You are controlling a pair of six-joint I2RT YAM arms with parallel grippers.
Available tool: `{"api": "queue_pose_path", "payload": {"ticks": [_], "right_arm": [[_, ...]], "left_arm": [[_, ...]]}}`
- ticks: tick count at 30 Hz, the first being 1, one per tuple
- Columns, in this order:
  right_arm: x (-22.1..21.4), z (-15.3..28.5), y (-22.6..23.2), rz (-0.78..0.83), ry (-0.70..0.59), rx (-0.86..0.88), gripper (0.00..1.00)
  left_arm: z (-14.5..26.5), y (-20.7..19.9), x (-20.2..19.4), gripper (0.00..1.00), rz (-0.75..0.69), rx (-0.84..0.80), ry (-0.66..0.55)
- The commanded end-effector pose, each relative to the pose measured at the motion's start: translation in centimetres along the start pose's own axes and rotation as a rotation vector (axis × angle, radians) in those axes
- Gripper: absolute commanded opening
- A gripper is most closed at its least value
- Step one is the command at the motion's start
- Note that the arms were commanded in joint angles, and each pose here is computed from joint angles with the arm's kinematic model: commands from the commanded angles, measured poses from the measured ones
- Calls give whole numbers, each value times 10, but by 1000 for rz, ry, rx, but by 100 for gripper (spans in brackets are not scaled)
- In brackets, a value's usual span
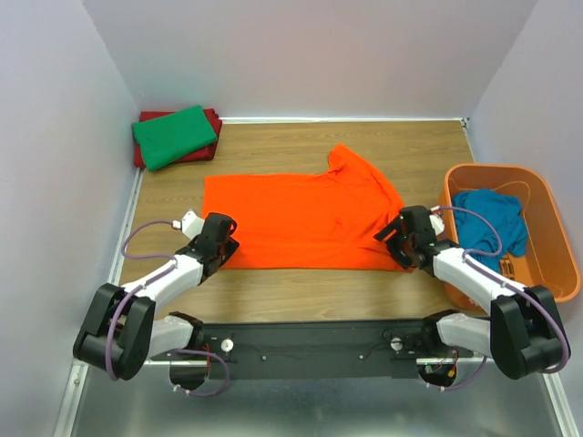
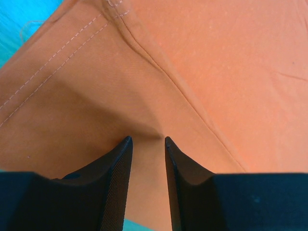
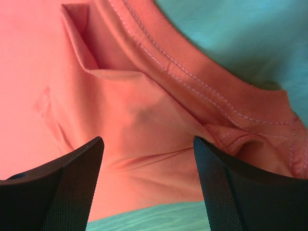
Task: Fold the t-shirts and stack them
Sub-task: Fold the flattened tshirt in 1/3 of the way
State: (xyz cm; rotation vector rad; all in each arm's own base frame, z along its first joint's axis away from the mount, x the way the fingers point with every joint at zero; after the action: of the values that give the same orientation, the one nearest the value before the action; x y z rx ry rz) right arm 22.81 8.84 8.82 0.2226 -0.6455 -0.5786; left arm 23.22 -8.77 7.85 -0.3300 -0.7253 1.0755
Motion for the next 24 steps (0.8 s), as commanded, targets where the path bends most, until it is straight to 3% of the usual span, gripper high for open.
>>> {"api": "queue_pose_path", "payload": {"ticks": [1,9,18,24], "right_arm": [[-17,6,-41,6,66,-199,82],[12,24,-19,75,4,-118,84],[56,23,53,395,-14,16,81],[38,-6,89,551,28,-21,50]], "left_arm": [[11,12,-12,41,-5,29,33],[28,6,-7,41,-30,-14,40],[60,-86,37,52,-230,-220,-88],[66,-132,63,52,-375,-362,-98]]}}
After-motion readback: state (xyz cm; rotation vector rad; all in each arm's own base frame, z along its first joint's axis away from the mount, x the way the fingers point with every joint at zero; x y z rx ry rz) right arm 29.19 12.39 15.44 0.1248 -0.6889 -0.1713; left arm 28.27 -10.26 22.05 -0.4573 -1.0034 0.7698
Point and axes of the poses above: each gripper's point midway between its finger pads, its own z axis back along the fingers, its own y axis along the line the jaws close on, x = y × z, the point moved 7 cm from there along z, back along the fingers, and after that the axes turned 13 degrees about z, right-handed, at the moved point
